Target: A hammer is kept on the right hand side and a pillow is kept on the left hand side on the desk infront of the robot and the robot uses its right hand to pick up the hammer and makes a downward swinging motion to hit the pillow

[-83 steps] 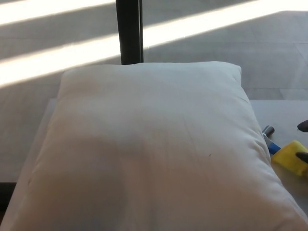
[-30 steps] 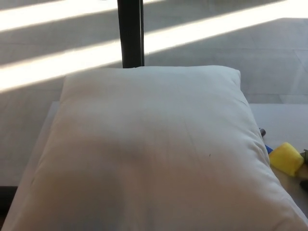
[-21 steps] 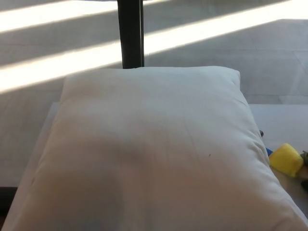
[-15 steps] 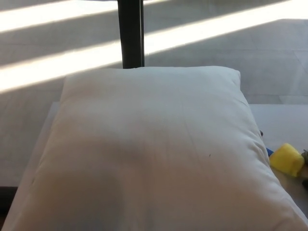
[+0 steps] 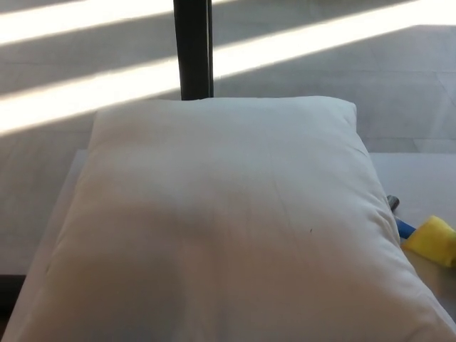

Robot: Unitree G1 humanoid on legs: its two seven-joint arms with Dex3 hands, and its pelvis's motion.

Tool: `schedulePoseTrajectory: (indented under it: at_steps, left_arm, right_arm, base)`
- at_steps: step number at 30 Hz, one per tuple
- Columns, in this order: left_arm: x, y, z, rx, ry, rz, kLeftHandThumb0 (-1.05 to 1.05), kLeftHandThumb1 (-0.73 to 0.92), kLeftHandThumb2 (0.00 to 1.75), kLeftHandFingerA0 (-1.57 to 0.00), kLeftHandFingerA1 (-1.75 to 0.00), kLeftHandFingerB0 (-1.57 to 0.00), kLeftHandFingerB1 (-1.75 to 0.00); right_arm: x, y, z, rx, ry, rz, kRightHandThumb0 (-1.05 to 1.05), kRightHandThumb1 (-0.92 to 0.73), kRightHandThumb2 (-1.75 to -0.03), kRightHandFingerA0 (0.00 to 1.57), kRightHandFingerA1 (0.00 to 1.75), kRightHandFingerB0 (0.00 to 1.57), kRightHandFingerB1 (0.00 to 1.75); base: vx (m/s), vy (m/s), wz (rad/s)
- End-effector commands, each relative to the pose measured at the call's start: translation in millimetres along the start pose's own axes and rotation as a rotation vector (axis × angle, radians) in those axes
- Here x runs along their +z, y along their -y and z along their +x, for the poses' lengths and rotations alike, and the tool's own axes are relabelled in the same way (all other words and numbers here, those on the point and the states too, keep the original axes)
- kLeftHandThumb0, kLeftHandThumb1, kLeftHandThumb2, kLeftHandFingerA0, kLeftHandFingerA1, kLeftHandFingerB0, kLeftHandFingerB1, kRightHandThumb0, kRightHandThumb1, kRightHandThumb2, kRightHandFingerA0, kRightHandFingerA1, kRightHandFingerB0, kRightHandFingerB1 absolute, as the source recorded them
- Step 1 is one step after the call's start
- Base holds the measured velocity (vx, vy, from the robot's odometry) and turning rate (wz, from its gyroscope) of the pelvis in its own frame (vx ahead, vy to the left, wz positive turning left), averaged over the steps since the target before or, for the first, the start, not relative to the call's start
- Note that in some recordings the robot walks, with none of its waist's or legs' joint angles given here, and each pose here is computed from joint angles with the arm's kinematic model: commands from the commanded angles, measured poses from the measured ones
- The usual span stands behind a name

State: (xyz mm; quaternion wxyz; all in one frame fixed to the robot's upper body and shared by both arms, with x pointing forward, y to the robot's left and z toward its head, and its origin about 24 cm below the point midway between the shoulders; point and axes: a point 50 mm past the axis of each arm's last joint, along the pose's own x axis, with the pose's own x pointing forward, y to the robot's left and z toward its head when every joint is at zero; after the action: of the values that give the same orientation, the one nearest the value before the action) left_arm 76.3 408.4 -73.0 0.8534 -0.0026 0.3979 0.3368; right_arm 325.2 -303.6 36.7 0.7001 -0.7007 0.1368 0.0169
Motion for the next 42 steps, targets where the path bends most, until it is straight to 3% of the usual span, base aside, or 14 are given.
schedulePoseTrajectory:
  at_steps: [1, 2, 4, 5, 6, 8, 10, 11, 14, 15, 22, 24, 38, 42]
  left_arm:
    - [4.4, -5.1, -0.8, 0.015, 0.031, 0.001, -0.59, 0.80, 0.64, -0.81, -0.61, -0.61, -0.54]
    - [4.5, -5.1, -0.7, 0.014, 0.032, -0.003, -0.59, 0.80, 0.64, -0.81, -0.61, -0.61, -0.54]
    - [4.0, -7.2, -1.2, 0.018, 0.024, -0.001, -0.62, 0.80, 0.64, -0.81, -0.63, -0.61, -0.53]
    - [2.3, -9.0, -1.9, 0.021, 0.016, -0.004, -0.61, 0.80, 0.64, -0.80, -0.63, -0.61, -0.53]
    - [2.7, -8.9, -1.9, 0.022, 0.021, -0.009, -0.62, 0.79, 0.64, -0.78, -0.63, -0.59, -0.53]
    - [2.7, -10.4, -2.5, 0.023, 0.023, 0.016, -0.63, 0.81, 0.64, -0.80, -0.63, -0.59, -0.53]
    - [2.5, -11.1, -2.7, 0.021, 0.024, 0.009, -0.63, 0.81, 0.64, -0.79, -0.63, -0.59, -0.53]
    - [2.2, -11.2, -2.5, 0.026, 0.017, 0.004, -0.62, 0.80, 0.64, -0.81, -0.62, -0.59, -0.52]
    - [-1.0, -11.8, -3.9, 0.023, 0.019, 0.022, -0.62, 0.81, 0.64, -0.76, -0.58, -0.56, -0.51]
    - [-0.9, -11.7, -3.7, 0.024, 0.016, 0.034, -0.63, 0.82, 0.65, -0.75, -0.56, -0.57, -0.50]
    - [-2.5, -11.6, -4.1, 0.015, 0.012, -0.007, -0.60, 0.82, 0.64, -0.76, -0.60, -0.58, -0.51]
    - [-1.7, -11.0, -3.9, 0.015, 0.015, 0.009, -0.61, 0.82, 0.64, -0.81, -0.60, -0.58, -0.51]
    - [-6.6, -11.3, -4.6, 0.016, -0.008, -0.025, -0.62, 0.82, 0.65, -0.72, -0.59, -0.55, -0.51]
    - [-11.8, -13.3, -6.1, 0.039, -0.018, -0.045, -0.61, 0.82, 0.64, -0.77, -0.61, -0.59, -0.53]
  right_arm:
    - [-22.4, -27.5, -18.3, 0.177, -0.026, 0.216, -0.22, -0.69, -0.82, 0.78, 1.00, 0.76, 0.68]
    - [-23.3, -26.5, -18.5, 0.169, -0.027, 0.228, -0.22, -0.69, -0.82, 0.78, 1.00, 0.76, 0.68]
    - [-30.8, -21.1, -17.7, 0.174, -0.081, 0.352, -0.22, -0.74, -0.76, 0.65, 0.75, 0.56, 0.55]
    - [-35.3, -17.7, -17.6, 0.159, -0.104, 0.425, -0.21, -0.70, -0.79, 0.73, 1.14, 0.64, 0.57]
    - [-42.0, -11.8, -18.5, 0.114, -0.126, 0.471, -0.24, -0.67, -0.83, 0.82, 1.50, 0.72, 0.86]
    - [-45.1, -7.0, -19.8, 0.078, -0.121, 0.557, -0.21, -0.64, -0.85, 0.85, 1.75, 0.69, 1.48]
    - [-48.5, -2.1, -19.9, 0.052, -0.133, 0.637, -0.22, -0.59, -0.94, 0.89, 1.75, 0.73, 1.51]
    - [-52.8, 0.0, -19.8, 0.040, -0.166, 0.732, -0.18, -0.49, -1.20, 0.91, 1.75, 0.82, 1.55]
    - [-57.8, 3.7, -18.8, 0.022, -0.220, 0.911, -0.16, -0.46, -1.28, 0.91, 1.75, 0.79, 1.57]
    - [-60.3, 6.2, -19.0, 0.003, -0.240, 0.985, -0.17, -0.55, -1.17, 0.93, 1.75, 0.79, 1.53]
    - [-66.5, 7.1, -20.9, -0.021, -0.287, 1.204, -0.18, -0.56, -1.21, 0.94, 1.75, 0.78, 1.62]
    - [-65.2, 7.4, -21.1, -0.024, -0.284, 1.232, -0.20, -0.62, -1.11, 0.92, 1.75, 0.68, 1.73]
    - [-44.7, 20.0, -15.3, -0.003, -0.179, 1.365, -0.20, -0.71, -1.03, 0.93, 1.75, 0.63, 1.75]
    - [-29.4, 31.3, -5.8, 0.133, -0.170, 1.625, -0.28, -0.87, -1.01, 0.95, 1.75, 0.61, 1.75]
  base:
    - [0.00, 0.000, 0.00]
    - [0.00, 0.000, 0.00]
    - [0.00, 0.000, 0.00]
    - [0.00, 0.000, 0.00]
    - [0.00, 0.000, 0.00]
    - [0.00, 0.000, 0.00]
    - [0.00, 0.000, 0.00]
    - [0.00, 0.000, 0.00]
    - [0.00, 0.000, 0.00]
    - [0.00, 0.000, 0.00]
    - [0.00, 0.000, 0.00]
    - [0.00, 0.000, 0.00]
    - [0.00, 0.000, 0.00]
    - [0.00, 0.000, 0.00]
